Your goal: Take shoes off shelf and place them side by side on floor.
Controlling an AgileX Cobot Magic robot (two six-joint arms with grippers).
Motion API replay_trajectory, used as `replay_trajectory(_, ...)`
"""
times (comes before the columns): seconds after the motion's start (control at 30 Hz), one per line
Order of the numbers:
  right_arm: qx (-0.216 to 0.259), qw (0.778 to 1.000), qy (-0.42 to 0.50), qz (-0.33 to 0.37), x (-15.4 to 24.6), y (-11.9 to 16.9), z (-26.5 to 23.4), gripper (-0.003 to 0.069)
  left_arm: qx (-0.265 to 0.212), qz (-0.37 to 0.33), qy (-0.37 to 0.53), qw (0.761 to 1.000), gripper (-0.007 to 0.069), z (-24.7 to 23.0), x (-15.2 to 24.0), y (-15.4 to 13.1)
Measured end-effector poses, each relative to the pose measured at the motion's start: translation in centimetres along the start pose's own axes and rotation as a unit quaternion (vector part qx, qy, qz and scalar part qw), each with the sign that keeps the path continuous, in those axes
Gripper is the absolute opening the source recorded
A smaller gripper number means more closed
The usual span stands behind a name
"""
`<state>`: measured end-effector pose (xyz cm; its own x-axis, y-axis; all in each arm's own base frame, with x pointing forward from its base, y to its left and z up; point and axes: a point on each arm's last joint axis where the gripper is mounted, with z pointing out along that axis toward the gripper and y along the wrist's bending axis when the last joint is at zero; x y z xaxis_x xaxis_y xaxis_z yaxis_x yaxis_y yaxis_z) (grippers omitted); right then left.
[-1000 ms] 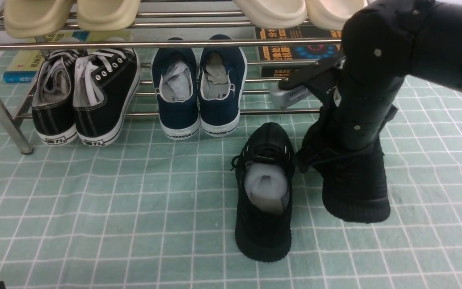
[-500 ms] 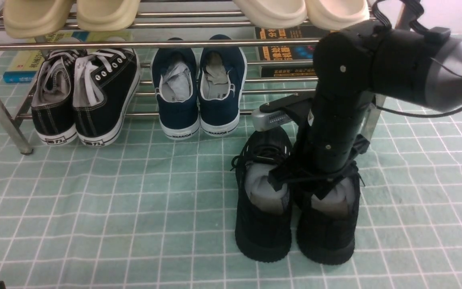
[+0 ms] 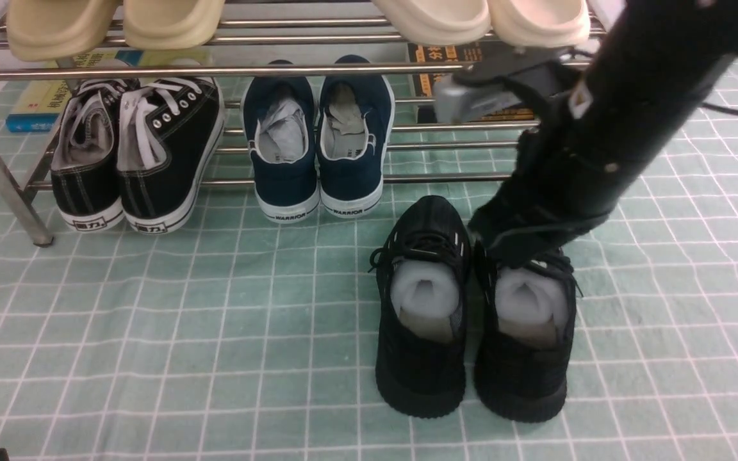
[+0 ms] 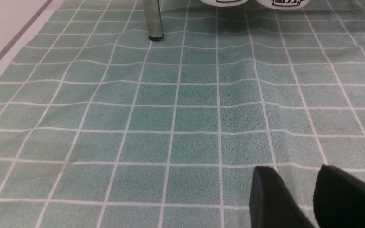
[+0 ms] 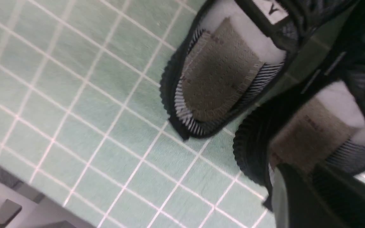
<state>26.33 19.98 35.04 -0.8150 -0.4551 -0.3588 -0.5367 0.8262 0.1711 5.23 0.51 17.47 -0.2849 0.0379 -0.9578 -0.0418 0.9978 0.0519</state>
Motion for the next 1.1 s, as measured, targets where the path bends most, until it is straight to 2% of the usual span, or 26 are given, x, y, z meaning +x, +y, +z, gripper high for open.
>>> replay_trajectory(0.13,-0.002,1.000,-0.022,-0.004,4.9,0.1,-3.9,0.0010,0.000,0.000,0.000,1.000,0.0242,0.0,0.0,0.0)
replay_trajectory(0.27,0.000,1.000,-0.025,-0.003,9.5,-0.2,-4.7,-0.0001,0.000,0.000,0.000,1.000,0.0242,0.0,0.0,0.0)
replay_trajectory(0.33,-0.001,0.997,-0.072,0.000,13.4,-0.8,-4.1,-0.0001,0.000,0.000,0.000,1.000,0.0242,0.0,0.0,0.0)
replay_trajectory(0.43,-0.010,0.989,-0.148,0.010,16.7,-1.4,-2.3,-0.0001,0.000,0.000,0.000,1.000,0.0242,0.0,0.0,0.0)
replay_trajectory(0.57,-0.014,0.966,-0.256,0.031,20.1,-2.6,1.2,-0.0001,0.000,0.000,0.000,1.000,0.0242,0.0,0.0,0.0)
replay_trajectory(0.8,-0.005,0.941,-0.337,0.036,22.0,-3.5,3.2,0.0003,0.000,0.000,0.000,1.000,0.0242,0.0,0.0,0.0)
replay_trajectory(1.1,-0.005,0.941,-0.337,0.037,22.1,-3.6,3.3,0.0008,0.000,0.000,0.000,1.000,0.0242,0.0,0.0,0.0)
